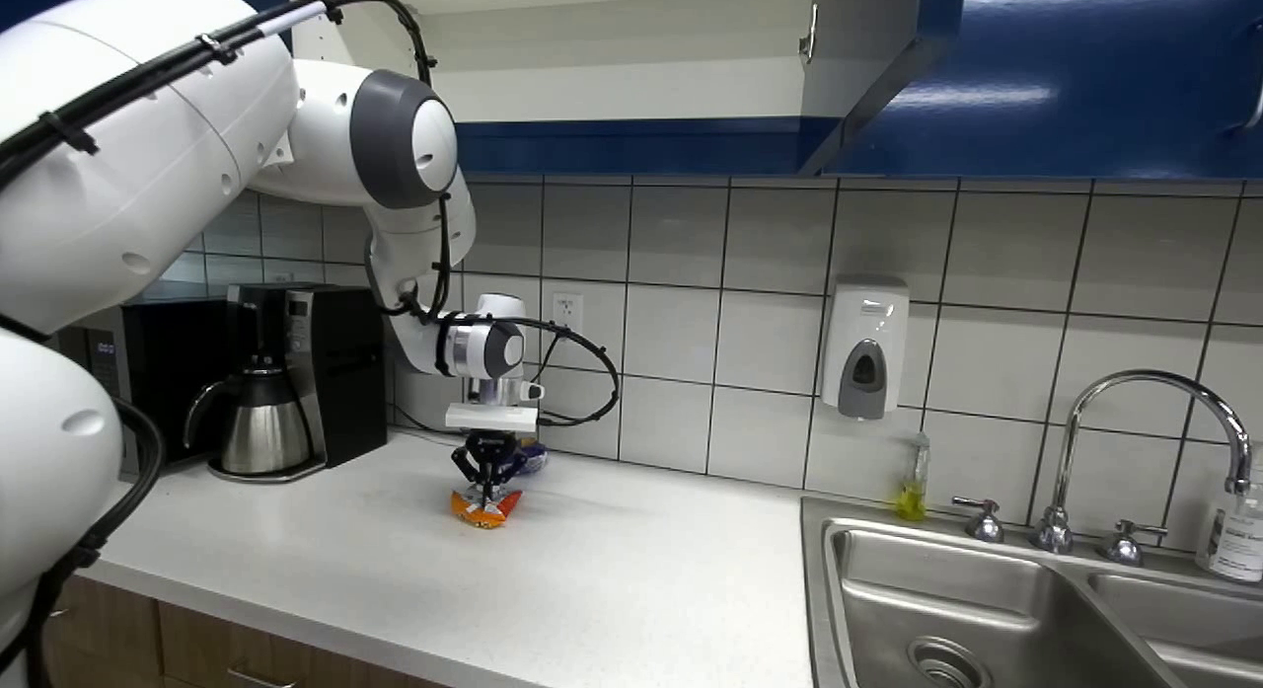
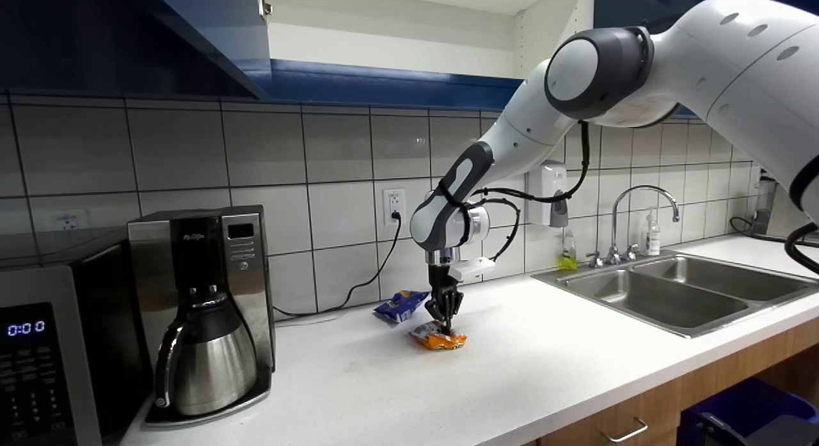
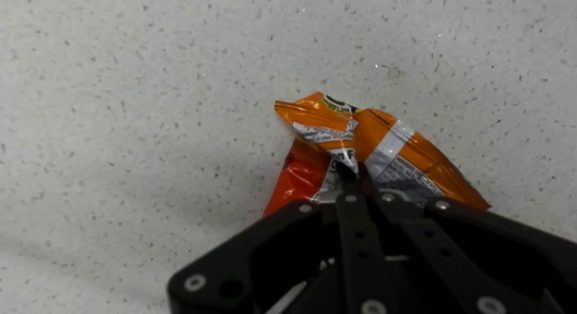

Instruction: Move the orange snack packet to the open cabinet

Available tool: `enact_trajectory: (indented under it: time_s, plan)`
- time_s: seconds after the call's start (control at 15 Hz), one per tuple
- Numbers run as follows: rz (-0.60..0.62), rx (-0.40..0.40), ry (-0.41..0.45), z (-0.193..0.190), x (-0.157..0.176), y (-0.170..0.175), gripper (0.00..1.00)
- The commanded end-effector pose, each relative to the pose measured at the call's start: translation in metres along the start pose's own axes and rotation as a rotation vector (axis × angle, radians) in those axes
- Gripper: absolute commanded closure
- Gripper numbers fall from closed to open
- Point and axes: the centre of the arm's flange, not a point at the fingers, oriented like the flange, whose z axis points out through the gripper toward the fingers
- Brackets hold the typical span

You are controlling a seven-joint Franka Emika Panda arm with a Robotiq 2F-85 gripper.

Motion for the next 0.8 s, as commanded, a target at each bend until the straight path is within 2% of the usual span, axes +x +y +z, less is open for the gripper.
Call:
enact_trajectory:
  time_s: [0.0, 0.73]
  plan:
    - [0.029, 0.005, -0.015, -0.003, 0.003, 0.003, 1.0]
    - [0.031, -0.021, 0.008, -0.027, 0.002, 0.0, 1.0]
